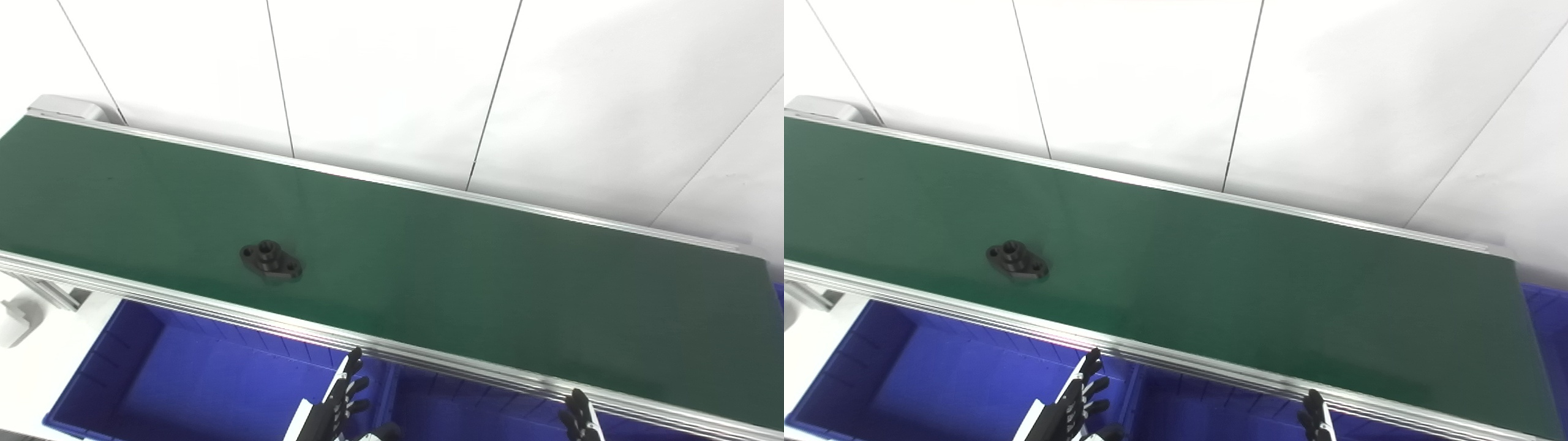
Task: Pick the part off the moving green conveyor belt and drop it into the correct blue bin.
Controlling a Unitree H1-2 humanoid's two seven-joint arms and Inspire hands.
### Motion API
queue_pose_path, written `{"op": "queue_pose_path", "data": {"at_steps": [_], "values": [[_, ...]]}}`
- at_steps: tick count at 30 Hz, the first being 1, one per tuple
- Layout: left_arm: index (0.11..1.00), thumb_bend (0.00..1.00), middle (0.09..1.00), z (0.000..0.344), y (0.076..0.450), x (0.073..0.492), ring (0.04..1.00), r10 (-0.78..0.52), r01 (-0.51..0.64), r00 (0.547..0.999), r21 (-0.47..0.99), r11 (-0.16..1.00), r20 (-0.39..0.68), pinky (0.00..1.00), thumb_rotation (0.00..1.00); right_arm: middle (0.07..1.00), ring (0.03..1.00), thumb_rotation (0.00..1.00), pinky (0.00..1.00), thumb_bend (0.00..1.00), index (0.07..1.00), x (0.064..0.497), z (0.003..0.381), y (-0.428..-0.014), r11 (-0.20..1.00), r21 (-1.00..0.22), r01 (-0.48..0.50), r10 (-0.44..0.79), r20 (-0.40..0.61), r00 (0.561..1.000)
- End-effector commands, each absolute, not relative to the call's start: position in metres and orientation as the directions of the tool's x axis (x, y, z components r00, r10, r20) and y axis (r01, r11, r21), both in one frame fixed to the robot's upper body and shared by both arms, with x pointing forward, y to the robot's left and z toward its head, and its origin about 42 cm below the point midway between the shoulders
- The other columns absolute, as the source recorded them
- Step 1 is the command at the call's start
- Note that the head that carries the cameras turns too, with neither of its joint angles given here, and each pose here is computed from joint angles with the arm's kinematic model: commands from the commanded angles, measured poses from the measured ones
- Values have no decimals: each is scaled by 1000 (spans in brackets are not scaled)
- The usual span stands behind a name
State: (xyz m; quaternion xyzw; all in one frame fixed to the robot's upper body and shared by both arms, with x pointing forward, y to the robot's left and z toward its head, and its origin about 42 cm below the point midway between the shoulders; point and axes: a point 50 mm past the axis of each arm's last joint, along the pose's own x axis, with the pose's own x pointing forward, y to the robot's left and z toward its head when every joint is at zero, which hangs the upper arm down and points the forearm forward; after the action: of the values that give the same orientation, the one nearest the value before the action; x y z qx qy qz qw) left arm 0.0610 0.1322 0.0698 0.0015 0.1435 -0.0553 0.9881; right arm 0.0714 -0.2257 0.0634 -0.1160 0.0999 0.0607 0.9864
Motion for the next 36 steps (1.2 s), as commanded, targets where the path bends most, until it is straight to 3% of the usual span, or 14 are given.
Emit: {"op": "queue_pose_path", "data": {"at_steps": [1,9,13,18,19,25,31,36], "values": [[1000,730,1000,88,108,68,942,-122,105,966,-85,991,-229,871,641,945,920,787,964,830,1000,74,89,-225,942,-311,-127,103,-94,990],[1000,742,1000,88,110,69,957,-122,105,966,-84,991,-229,903,683,945,937,612,1000,864,985,105,157,-215,833,-547,-81,144,74,987],[1000,749,1000,88,111,70,956,-122,105,966,-83,991,-230,909,696,915,921,607,1000,912,956,136,174,-200,759,-647,-78,202,119,972],[1000,756,1000,87,112,73,961,-123,107,966,-84,991,-225,936,700,887,885,566,1000,956,900,170,189,-182,709,-701,-73,222,124,967],[1000,755,1000,87,112,73,966,-126,111,967,-81,991,-222,944,707,880,875,552,962,959,891,178,192,-179,693,-717,-74,233,126,964],[1000,735,1000,86,110,76,964,-131,115,968,-88,990,-213,950,709,854,829,551,858,965,883,221,201,-161,612,-789,-59,273,140,952],[1000,740,1000,86,109,78,958,-133,117,969,-87,989,-210,935,711,830,810,554,878,977,877,255,202,-138,578,-813,-75,302,128,945],[1000,748,1000,87,109,78,958,-135,119,968,-86,989,-213,932,710,812,779,540,801,974,870,275,204,-115,557,-823,-107,333,104,937]]}}
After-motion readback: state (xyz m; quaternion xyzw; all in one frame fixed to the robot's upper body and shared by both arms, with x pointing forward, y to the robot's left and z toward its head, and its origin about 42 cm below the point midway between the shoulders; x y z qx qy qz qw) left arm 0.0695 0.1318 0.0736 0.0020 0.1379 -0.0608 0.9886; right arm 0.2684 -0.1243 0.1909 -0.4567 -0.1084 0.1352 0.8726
